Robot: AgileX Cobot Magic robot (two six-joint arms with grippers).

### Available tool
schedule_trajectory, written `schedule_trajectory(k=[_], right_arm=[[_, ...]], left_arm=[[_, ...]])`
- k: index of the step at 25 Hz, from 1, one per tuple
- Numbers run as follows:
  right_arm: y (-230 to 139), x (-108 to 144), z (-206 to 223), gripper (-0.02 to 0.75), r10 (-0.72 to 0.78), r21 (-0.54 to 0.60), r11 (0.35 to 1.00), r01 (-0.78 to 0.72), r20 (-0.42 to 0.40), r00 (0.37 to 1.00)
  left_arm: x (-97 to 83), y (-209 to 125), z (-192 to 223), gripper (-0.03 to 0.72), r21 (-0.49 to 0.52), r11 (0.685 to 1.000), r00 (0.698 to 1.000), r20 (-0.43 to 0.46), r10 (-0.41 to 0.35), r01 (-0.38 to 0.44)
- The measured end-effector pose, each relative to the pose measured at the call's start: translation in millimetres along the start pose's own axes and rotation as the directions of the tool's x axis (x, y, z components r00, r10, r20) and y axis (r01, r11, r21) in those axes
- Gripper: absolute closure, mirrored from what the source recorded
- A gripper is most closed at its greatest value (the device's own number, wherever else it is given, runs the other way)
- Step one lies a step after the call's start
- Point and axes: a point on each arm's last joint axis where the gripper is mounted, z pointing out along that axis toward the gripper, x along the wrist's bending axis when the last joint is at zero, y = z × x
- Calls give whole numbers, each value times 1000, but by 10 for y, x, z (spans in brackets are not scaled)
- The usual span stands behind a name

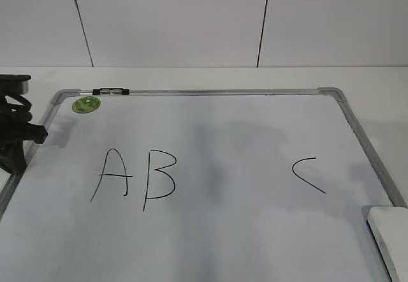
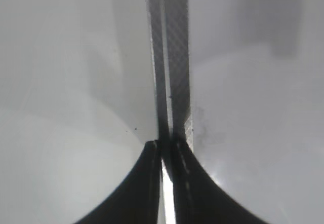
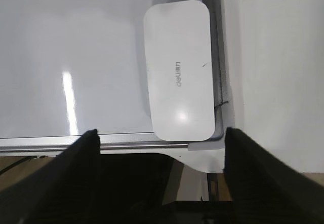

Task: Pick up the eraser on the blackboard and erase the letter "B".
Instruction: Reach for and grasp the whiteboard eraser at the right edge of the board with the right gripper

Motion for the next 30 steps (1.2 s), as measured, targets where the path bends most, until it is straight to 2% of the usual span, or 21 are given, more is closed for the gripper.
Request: schedule_trajectory(k=[6, 13, 22, 26, 30], right_arm=[[-23, 7, 34, 127, 9, 16, 1000, -8, -15, 1000], [-226, -60, 327, 102, 24, 130, 991, -24, 2, 1000], [-129, -111, 496, 123, -46, -55, 997, 47, 19, 999], [-116, -111, 495, 181, -53, -70, 996, 54, 20, 998], [-110, -111, 495, 199, -53, -77, 996, 54, 20, 998]], left_arm=[[0, 0, 3, 666, 1, 1000, 1000, 0, 0, 0], [0, 0, 3, 666, 1, 1000, 1000, 0, 0, 0], [0, 0, 3, 666, 1, 1000, 1000, 0, 0, 0], [0, 0, 3, 666, 1, 1000, 1000, 0, 0, 0], [0, 0, 3, 666, 1, 1000, 1000, 0, 0, 0]])
